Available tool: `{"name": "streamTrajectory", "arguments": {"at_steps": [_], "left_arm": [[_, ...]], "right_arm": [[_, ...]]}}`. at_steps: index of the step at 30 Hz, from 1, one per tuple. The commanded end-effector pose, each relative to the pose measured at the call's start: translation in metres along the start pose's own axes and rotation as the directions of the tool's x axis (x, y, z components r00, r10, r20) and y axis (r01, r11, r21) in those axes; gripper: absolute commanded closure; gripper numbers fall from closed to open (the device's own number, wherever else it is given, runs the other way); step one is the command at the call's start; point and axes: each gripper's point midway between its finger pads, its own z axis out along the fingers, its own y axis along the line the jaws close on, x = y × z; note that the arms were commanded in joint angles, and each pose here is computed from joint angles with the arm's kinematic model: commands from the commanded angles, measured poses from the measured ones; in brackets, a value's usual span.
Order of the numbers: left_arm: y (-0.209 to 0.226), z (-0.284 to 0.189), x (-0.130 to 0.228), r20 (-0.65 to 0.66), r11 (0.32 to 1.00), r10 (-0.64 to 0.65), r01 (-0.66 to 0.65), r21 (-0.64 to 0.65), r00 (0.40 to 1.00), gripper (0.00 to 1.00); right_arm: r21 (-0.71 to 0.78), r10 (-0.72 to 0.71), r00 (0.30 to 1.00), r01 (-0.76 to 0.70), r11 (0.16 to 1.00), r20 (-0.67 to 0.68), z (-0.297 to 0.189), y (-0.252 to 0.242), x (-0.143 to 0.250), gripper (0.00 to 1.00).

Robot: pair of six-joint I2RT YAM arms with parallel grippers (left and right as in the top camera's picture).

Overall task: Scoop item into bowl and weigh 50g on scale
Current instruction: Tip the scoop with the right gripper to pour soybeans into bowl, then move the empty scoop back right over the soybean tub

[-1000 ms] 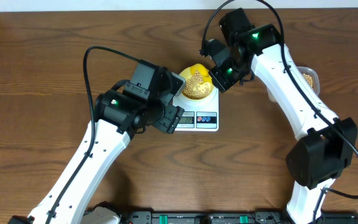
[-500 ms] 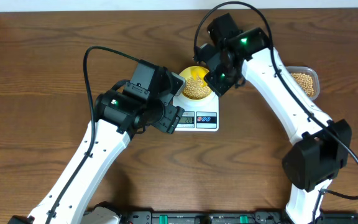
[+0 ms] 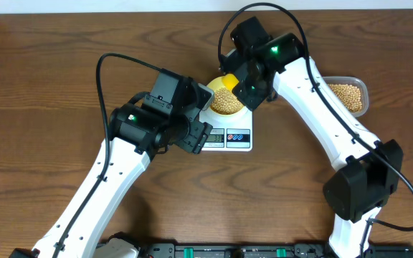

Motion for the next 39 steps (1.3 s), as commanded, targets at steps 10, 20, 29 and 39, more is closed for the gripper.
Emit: {"name": "streamTrajectory", "arguments": {"at_steps": [10,20,29,39], "left_arm": [[0.000,-0.006,-0.001,0.018,1.000,0.013,-0.013,-0.008,1.000,0.27],[0.000,-0.006,-0.001,0.018,1.000,0.013,-0.013,-0.008,1.000,0.27],[0.000,-0.006,-0.001,0.018,1.000,0.013,-0.013,-0.008,1.000,0.27],[0.000,-0.006,-0.001,0.018,1.000,0.013,-0.013,-0.008,1.000,0.27]], "right_arm": [[0.043,-0.032,0.999,0.030,0.999,0.036,-0.017,-0.002,-0.012,0.99],[0.042,-0.032,0.999,0.031,0.999,0.028,-0.018,-0.001,-0.010,0.99],[0.006,-0.027,0.997,0.027,1.000,0.066,-0.031,0.006,-0.012,0.99],[0.019,0.044,0.981,-0.049,0.999,0.191,-0.085,-0.004,-0.013,0.99]]}}
